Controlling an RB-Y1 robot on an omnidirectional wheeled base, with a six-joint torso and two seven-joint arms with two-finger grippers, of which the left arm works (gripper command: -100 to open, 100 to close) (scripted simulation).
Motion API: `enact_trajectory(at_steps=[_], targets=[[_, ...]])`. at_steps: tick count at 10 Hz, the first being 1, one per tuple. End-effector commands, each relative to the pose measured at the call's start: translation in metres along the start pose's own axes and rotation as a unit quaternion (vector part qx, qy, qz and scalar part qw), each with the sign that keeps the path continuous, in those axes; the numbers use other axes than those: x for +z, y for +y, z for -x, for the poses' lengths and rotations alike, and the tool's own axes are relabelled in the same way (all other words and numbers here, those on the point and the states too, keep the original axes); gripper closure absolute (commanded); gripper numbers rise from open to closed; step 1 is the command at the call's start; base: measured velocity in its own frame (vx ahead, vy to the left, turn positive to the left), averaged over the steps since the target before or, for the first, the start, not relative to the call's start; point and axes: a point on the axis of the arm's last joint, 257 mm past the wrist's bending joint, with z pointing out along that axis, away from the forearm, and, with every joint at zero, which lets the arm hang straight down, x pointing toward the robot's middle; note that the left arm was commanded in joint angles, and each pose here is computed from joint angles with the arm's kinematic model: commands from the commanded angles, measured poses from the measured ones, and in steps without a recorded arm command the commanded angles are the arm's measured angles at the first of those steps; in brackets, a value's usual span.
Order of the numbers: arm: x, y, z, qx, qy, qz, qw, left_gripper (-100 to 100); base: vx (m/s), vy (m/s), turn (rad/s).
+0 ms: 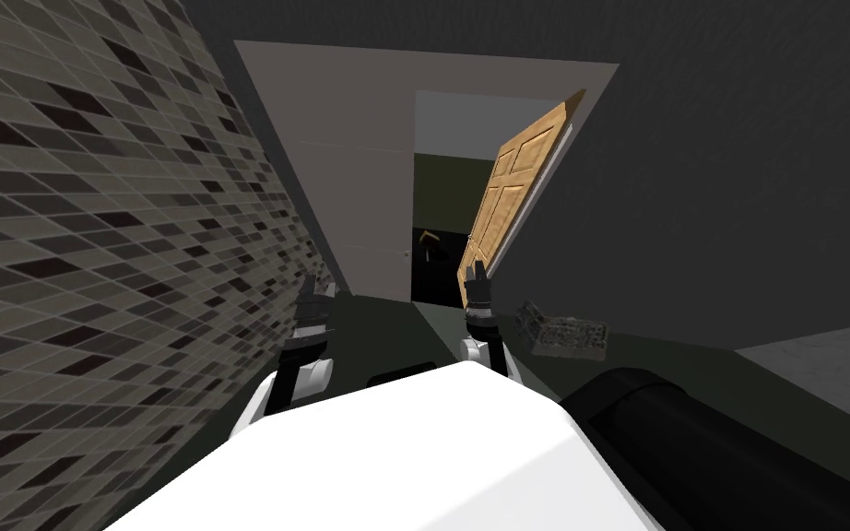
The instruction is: Push the door open
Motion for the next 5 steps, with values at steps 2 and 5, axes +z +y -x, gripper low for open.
enact_trajectory(at_steps=[2,5], targets=[[-0.0032,0.022,0.000,0.002,0.005,0.016,0.9999,-100,0.085,-0.047,-0.054],[-0.0055,0.039,0.000,0.004,0.009,0.027,0.9996,-100,0.070,-0.016,-0.026]])
